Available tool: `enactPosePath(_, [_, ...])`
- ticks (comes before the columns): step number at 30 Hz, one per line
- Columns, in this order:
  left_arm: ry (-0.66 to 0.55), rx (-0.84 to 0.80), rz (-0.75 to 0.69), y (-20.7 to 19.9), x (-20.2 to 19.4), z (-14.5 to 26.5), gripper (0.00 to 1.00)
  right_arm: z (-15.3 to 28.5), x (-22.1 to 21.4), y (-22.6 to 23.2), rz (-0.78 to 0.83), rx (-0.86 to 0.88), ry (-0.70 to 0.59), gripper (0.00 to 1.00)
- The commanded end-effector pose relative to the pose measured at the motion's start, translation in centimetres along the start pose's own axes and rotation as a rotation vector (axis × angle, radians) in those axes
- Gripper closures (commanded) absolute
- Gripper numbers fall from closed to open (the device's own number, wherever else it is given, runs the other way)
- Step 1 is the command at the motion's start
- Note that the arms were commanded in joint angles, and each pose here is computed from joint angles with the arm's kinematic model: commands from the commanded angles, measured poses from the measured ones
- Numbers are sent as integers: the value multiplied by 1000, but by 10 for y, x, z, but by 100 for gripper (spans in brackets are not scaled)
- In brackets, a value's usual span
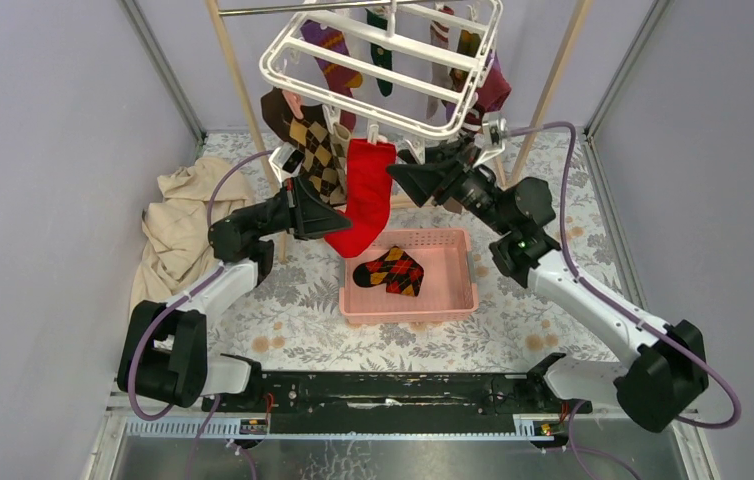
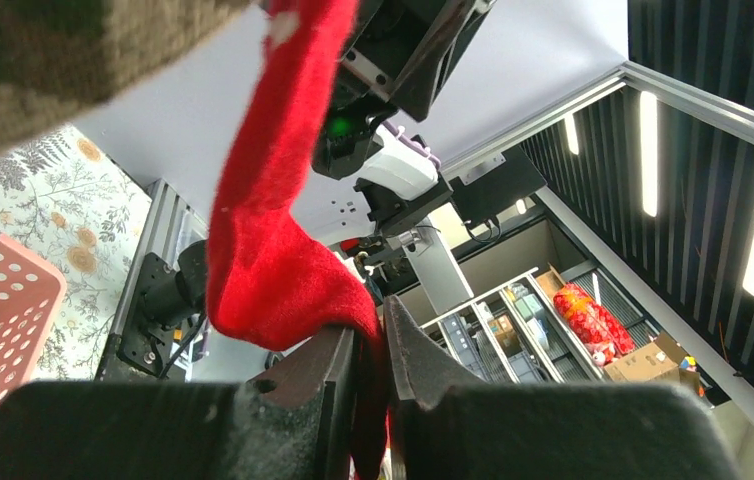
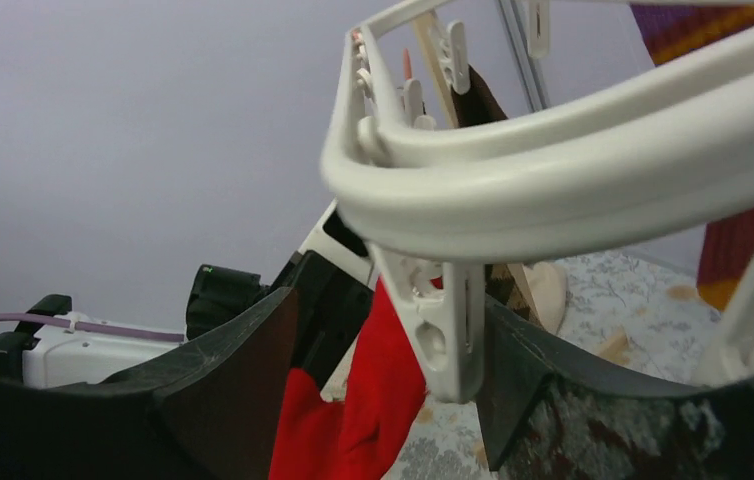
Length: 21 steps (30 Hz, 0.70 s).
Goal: Remove the socks clipped to the hanger
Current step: Remove the sock from the hanger.
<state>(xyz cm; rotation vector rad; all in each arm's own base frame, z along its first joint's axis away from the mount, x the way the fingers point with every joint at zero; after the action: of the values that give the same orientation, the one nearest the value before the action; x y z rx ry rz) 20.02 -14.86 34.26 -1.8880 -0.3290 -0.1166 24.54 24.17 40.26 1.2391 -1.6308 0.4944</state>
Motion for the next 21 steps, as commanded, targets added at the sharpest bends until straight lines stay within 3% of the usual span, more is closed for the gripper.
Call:
enactPosePath(1, [23, -19, -76, 0, -7, 1, 80, 19, 6, 10, 3, -41, -29, 31])
enactPosePath(15, [23, -30, -87, -6, -5, -3, 81, 26, 31, 16, 7, -159, 52, 27])
enactPosePath(21, [25, -31, -90, -7, -4, -4, 81, 24, 51, 23, 26, -159, 5, 27])
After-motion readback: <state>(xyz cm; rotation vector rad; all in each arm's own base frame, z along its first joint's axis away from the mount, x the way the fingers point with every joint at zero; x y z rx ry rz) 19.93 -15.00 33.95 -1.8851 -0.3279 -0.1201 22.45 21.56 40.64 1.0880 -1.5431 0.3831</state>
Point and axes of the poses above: each gripper's point midway between its finger pads, its own z axis back along the fingers, its own y axis along the line the jaws close on, x = y × z, the point moved 8 cm from there along z, back along the fingers, and after that the axes turned 11 degrees about z, right-handed, at the moved point
